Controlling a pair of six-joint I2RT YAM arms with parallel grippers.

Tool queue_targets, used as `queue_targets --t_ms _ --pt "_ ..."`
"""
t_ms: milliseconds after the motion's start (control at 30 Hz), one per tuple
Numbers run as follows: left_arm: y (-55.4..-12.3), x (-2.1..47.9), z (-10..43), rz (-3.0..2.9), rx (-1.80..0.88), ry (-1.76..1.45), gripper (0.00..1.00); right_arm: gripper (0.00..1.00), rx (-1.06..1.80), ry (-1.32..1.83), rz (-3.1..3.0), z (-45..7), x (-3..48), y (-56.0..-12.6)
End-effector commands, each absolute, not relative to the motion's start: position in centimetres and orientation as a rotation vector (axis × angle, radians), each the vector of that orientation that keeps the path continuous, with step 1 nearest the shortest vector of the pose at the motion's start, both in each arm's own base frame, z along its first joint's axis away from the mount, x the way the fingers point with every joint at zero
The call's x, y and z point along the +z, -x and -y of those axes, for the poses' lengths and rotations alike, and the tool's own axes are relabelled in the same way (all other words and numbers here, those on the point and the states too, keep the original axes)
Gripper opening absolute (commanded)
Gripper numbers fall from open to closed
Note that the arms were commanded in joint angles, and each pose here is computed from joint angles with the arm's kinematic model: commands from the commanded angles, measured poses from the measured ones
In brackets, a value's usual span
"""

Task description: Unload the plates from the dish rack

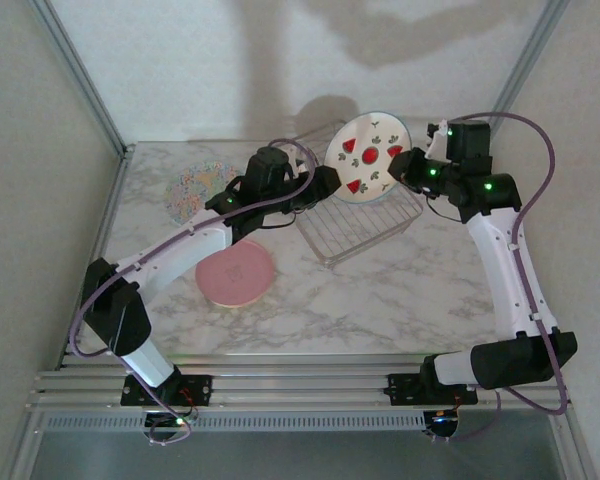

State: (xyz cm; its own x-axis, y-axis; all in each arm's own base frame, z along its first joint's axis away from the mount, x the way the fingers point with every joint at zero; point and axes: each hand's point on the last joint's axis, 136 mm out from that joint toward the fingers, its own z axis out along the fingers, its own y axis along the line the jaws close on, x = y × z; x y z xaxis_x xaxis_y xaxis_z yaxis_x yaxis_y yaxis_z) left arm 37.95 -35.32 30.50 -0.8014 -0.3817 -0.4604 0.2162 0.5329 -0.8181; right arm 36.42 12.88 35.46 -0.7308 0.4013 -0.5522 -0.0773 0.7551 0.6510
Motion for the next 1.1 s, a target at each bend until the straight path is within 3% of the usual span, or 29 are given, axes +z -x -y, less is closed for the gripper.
queue_targets --t_ms 0,367,533,767,900,1067 --pt "-38.0 31.9 35.9 -2.130 -1.300 0.129 0.63 0.00 1.073 -0.189 -2.047 -14.2 40.9 -36.1" --pt "-38.5 30.7 35.6 -2.175 -1.245 0.178 0.60 0.00 1.234 -0.257 -2.025 -14.9 39.7 -36.0" --pt "-38.6 31.1 35.9 -2.158 -1.274 0.184 0.44 0.00 1.254 -0.274 -2.032 -15.0 39.1 -35.8" --pt "-38.7 31.1 35.7 -2.152 -1.276 0.195 0.03 0.00 1.263 -0.285 -2.047 -15.1 38.2 -35.6" --pt "-38.6 31.6 35.6 -2.138 -1.295 0.197 0.00 0.00 1.260 -0.294 -2.057 -15.0 37.7 -35.6" --pt "-38.4 33.2 35.6 -2.077 -1.374 0.192 0.00 0.27 1.217 -0.288 -2.070 -14.7 37.4 -35.4"
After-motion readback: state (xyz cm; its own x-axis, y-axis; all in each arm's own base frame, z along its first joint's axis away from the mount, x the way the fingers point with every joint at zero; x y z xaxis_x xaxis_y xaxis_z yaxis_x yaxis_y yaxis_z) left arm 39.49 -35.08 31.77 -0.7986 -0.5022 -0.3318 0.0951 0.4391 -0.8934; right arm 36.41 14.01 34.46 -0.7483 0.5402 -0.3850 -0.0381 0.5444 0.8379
